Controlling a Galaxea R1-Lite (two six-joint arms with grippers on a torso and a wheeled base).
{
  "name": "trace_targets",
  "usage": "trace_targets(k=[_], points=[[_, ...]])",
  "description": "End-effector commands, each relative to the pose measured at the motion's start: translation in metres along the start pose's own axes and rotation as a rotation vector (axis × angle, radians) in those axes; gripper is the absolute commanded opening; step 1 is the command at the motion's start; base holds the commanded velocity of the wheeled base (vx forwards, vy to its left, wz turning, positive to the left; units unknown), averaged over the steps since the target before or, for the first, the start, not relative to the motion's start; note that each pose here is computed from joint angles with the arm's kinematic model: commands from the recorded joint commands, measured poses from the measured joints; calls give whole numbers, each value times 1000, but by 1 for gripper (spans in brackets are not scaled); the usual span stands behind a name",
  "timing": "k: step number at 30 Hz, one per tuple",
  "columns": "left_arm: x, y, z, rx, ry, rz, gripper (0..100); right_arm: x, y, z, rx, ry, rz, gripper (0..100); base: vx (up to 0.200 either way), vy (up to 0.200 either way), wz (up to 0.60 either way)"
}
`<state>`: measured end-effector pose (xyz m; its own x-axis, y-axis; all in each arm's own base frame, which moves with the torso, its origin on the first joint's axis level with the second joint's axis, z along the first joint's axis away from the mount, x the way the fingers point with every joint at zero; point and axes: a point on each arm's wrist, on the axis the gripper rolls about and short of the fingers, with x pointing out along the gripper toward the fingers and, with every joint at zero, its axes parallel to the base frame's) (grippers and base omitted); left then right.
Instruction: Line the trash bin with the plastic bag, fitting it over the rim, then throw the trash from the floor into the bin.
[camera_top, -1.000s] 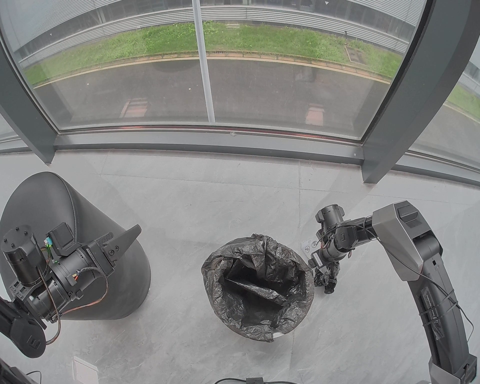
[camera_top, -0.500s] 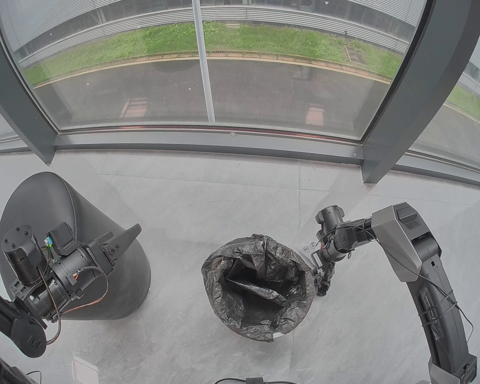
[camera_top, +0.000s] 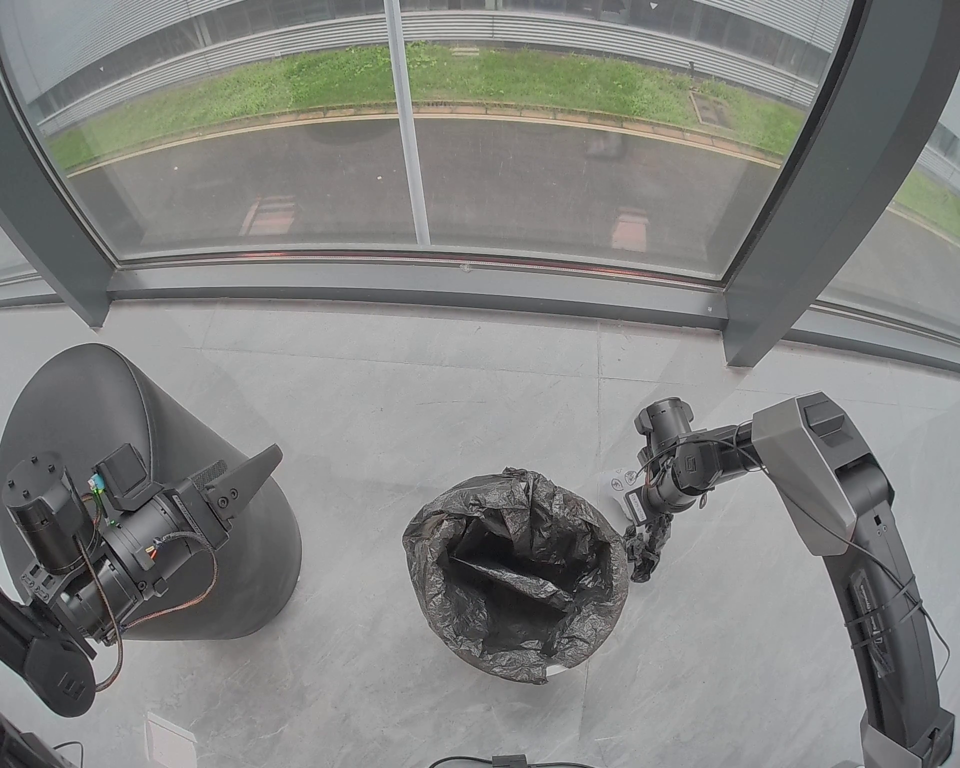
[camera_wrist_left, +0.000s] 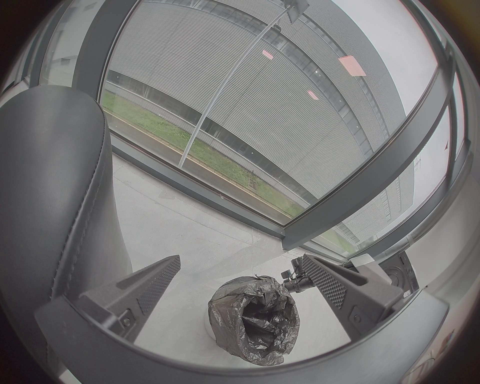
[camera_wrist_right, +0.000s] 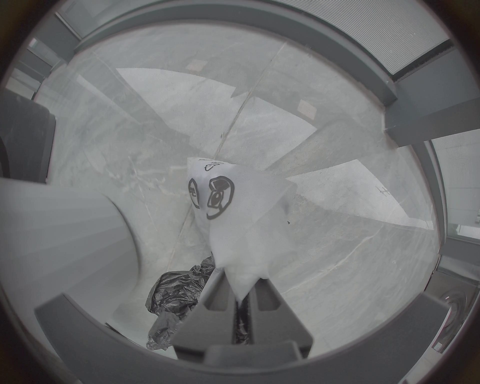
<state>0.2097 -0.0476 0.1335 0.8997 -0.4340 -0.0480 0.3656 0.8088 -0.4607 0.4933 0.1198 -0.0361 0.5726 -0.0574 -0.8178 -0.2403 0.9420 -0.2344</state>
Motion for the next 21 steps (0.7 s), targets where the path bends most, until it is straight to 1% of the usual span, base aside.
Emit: trace_targets(k=[1, 5, 8, 9, 10, 12, 14, 15, 16, 17, 18, 21], points=[[0, 0, 1, 0, -4, 0, 100, -53, -10, 23, 34, -79, -4, 0, 0, 0, 0], [-1, 0, 2, 4, -10, 0, 100, -102, -21, 37, 48, -146, -14, 0, 0, 0, 0], [-2, -2, 5, 9, -26, -5, 100, -138, -30, 42, 65, -193, -19, 0, 0, 0, 0], [-2, -2, 5, 9, -27, -7, 100, -142, -30, 42, 68, -196, -19, 0, 0, 0, 0], [-4, -4, 8, 11, -44, -14, 100, -164, -35, 44, 111, -234, -16, 0, 0, 0, 0], [-8, -7, 13, 17, -67, -22, 100, -190, -36, 49, 169, -299, 3, 0, 0, 0, 0], [-13, -8, 19, 25, -98, -24, 100, -217, -31, 51, 218, -371, 29, 0, 0, 0, 0], [-13, -8, 20, 26, -103, -25, 100, -221, -29, 52, 222, -382, 34, 0, 0, 0, 0], [-17, -9, 24, 31, -124, -25, 100, -245, -24, 52, 230, -442, 64, 0, 0, 0, 0], [-17, -9, 25, 32, -128, -24, 100, -252, -23, 52, 231, -460, 73, 0, 0, 0, 0], [-19, -8, 27, 37, -136, -21, 100, -275, -11, 51, 209, -503, 125, 0, 0, 0, 0], [-20, -7, 27, 35, -139, -19, 100, -310, 16, 41, 164, -538, 214, 0, 0, 0, 0]])
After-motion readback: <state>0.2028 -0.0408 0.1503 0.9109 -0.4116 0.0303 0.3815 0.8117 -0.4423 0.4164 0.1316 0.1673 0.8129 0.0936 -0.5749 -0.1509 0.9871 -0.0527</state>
